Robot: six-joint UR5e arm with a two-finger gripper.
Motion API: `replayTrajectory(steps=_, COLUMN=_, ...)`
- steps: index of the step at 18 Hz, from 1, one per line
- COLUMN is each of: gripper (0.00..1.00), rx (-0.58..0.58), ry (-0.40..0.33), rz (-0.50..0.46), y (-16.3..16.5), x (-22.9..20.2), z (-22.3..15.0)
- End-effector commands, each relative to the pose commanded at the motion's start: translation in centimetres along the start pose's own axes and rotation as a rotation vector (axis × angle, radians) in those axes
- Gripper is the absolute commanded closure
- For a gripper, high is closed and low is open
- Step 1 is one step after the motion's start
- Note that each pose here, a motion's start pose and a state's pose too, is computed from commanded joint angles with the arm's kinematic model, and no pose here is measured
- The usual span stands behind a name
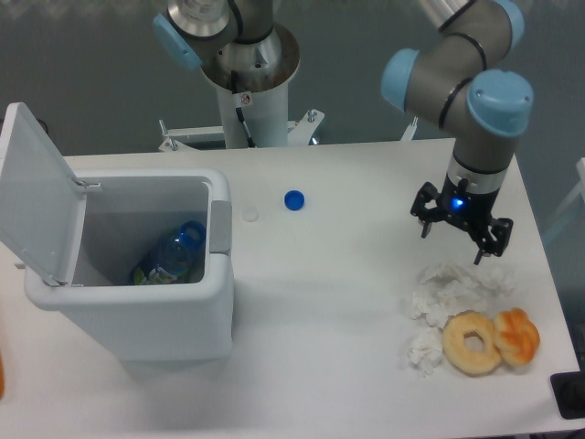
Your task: Place the plastic bottle in the trash can
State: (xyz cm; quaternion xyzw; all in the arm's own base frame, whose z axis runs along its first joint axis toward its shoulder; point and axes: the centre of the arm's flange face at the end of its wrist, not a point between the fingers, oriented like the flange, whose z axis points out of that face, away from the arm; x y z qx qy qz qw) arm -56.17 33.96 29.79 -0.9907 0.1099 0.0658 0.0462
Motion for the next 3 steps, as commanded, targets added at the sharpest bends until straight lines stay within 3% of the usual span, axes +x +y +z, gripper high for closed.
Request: replayTrajectory(steps=3, gripper=0.00, rx=0.000, ry=0.000, rz=-0.003, y=0.19, x=-0.04, z=-0.09)
